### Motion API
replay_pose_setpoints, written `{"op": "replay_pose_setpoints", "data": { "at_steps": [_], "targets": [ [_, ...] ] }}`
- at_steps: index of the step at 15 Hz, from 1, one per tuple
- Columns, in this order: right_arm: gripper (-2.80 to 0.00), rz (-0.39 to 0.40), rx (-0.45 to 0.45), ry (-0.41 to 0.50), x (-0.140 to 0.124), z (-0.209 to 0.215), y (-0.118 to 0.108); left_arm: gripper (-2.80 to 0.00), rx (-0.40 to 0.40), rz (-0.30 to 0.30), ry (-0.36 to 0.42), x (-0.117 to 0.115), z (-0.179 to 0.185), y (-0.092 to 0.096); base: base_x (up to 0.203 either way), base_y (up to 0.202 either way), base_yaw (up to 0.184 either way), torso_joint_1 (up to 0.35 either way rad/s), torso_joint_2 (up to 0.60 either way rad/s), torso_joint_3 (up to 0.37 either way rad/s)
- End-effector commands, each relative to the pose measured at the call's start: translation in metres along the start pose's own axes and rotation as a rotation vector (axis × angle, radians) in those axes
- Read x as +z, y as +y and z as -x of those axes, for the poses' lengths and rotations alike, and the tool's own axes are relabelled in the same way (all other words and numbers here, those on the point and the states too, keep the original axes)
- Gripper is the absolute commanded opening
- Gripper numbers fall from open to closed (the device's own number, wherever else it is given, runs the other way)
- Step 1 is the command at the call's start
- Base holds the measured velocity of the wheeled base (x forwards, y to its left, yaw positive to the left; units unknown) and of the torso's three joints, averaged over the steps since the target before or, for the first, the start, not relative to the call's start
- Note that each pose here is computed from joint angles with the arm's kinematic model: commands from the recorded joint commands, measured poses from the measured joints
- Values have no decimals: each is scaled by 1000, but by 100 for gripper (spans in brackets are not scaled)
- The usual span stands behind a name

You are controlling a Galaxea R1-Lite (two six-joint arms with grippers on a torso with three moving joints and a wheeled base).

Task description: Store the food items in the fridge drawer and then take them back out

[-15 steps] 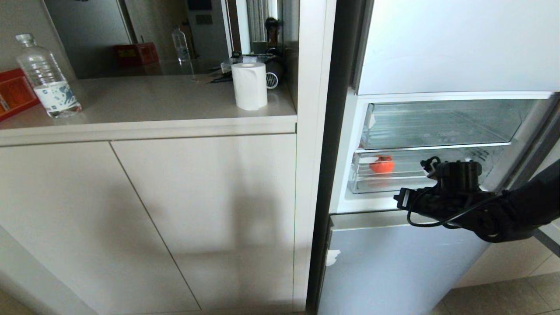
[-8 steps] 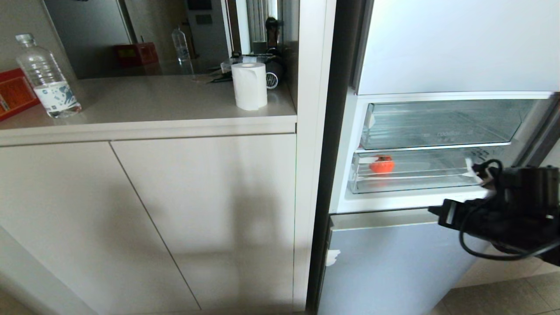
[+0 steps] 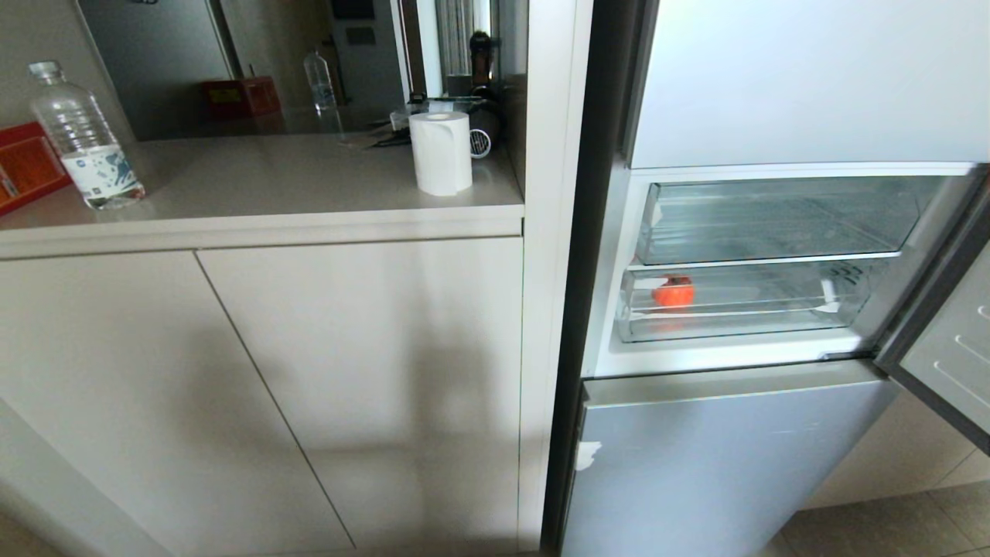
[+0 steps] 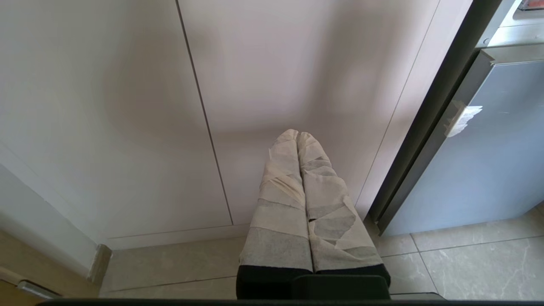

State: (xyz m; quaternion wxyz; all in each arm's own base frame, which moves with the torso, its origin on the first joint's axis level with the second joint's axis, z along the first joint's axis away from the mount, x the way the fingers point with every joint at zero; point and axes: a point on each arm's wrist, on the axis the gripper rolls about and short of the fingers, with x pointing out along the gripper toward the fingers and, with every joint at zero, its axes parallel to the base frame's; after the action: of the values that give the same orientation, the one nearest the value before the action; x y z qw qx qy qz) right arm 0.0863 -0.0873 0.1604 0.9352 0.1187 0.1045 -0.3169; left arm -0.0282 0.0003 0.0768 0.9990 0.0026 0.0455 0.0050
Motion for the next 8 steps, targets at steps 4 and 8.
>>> {"op": "replay_pose_setpoints", "data": {
  "at_steps": [4, 8],
  "targets": [
    [-280, -52, -309, -247, 31, 45, -40, -280, 1, 0, 0, 0, 0, 0, 0, 0, 0, 0, 0, 0],
    [-280, -35, -293, -331, 57, 52, -39, -280, 1, 0, 0, 0, 0, 0, 0, 0, 0, 0, 0, 0]
  ]
}}
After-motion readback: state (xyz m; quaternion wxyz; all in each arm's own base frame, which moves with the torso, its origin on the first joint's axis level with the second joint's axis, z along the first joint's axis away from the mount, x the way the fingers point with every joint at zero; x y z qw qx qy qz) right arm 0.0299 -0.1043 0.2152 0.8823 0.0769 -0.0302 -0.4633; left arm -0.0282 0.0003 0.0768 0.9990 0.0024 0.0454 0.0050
